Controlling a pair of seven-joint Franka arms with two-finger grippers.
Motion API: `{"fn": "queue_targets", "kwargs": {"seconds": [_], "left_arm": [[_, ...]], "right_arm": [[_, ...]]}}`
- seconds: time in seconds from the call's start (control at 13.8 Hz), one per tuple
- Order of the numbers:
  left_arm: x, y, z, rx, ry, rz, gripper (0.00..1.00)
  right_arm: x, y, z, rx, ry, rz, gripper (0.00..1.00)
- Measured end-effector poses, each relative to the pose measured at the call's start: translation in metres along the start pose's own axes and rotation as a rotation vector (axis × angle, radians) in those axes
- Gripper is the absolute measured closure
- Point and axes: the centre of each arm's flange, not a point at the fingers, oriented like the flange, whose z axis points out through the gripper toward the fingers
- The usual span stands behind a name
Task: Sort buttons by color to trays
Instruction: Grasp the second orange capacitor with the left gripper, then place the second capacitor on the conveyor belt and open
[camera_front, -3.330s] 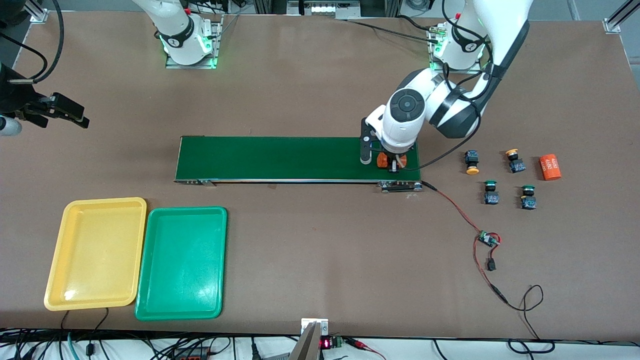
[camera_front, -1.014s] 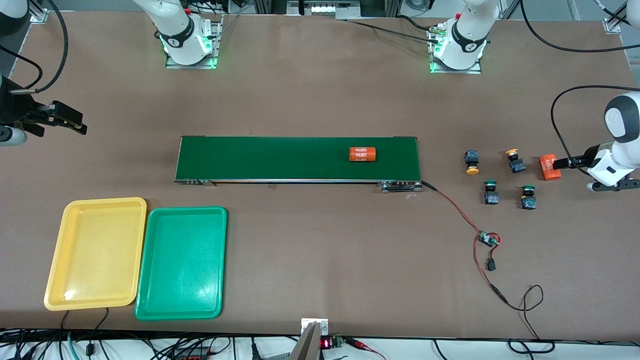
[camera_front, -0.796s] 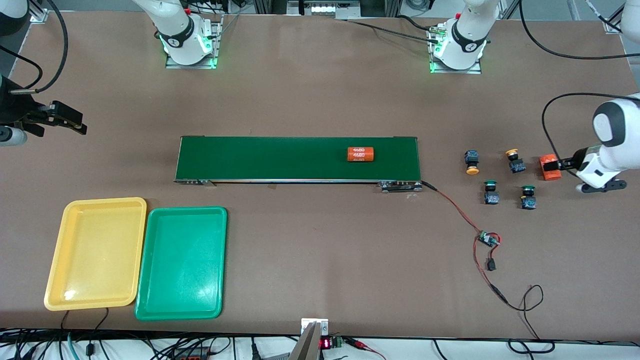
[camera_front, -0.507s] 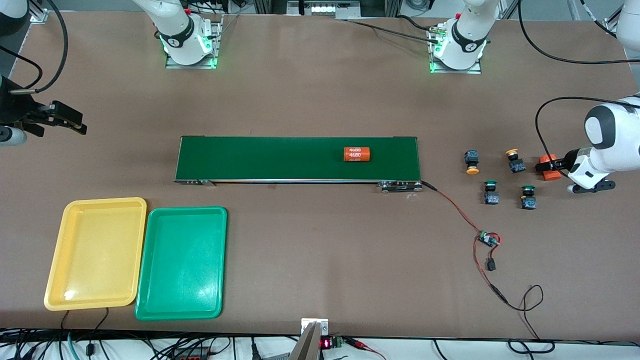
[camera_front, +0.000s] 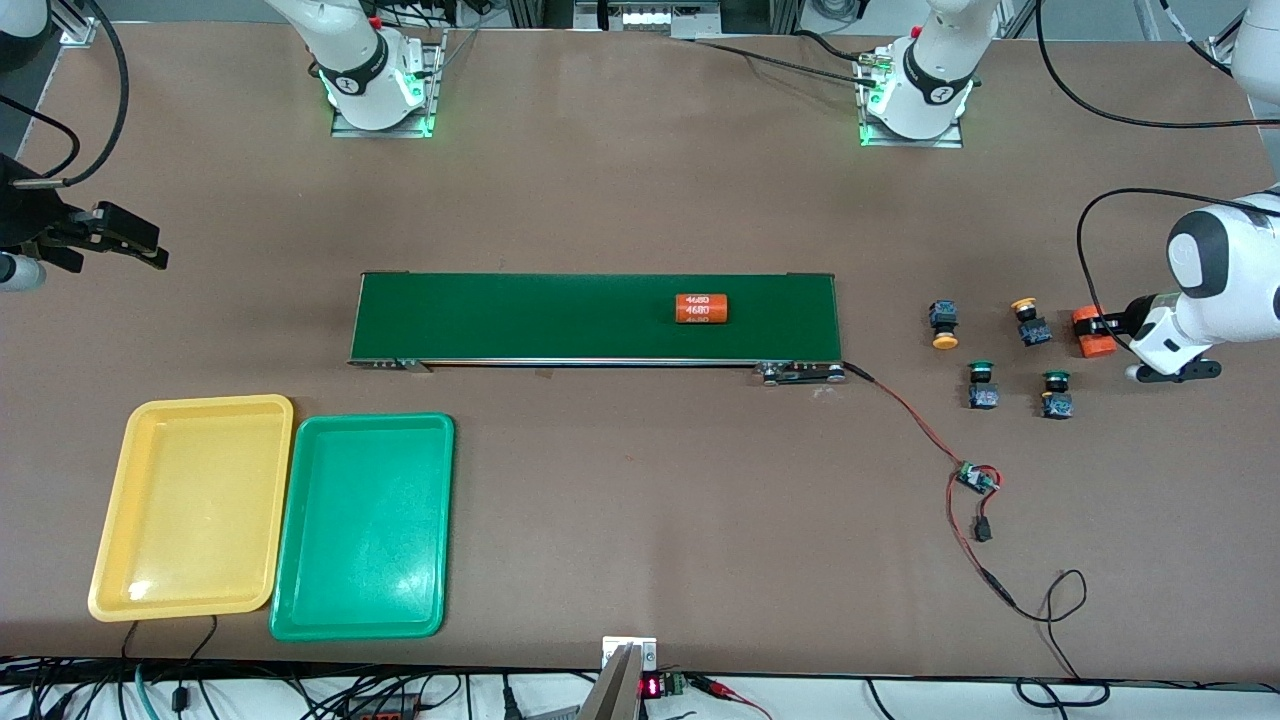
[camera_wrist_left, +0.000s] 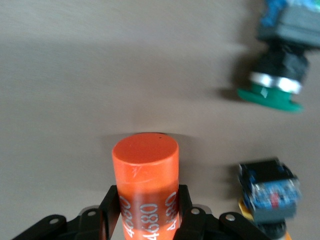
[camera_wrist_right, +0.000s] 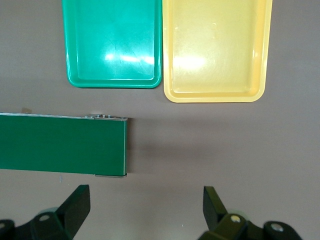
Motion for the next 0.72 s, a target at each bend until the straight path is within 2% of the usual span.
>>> {"fn": "queue_targets", "kwargs": {"seconds": [0.14, 0.29, 0.51, 0.72], "left_arm": [[0.011, 0.032, -0.037, 0.021, 0.046, 0.146, 0.50], [0.021, 0.094, -0.100, 0.086, 0.120, 0.331, 0.50], [0.006, 0.196, -0.167, 0.181, 0.132, 0.507, 0.50], [-0.007, 0.295, -0.181, 0.230, 0.144, 0.699, 0.50]], "right_arm": [[0.000, 0.004, 0.000, 0.000, -0.001, 0.006, 0.00], [0.000, 0.007, 0.001, 0.000, -0.002, 0.010, 0.00], [0.000, 0.008, 0.001, 0.000, -0.003, 0.010, 0.00], [0.000, 0.008, 0.002, 0.000, -0.004, 0.010, 0.00]]}}
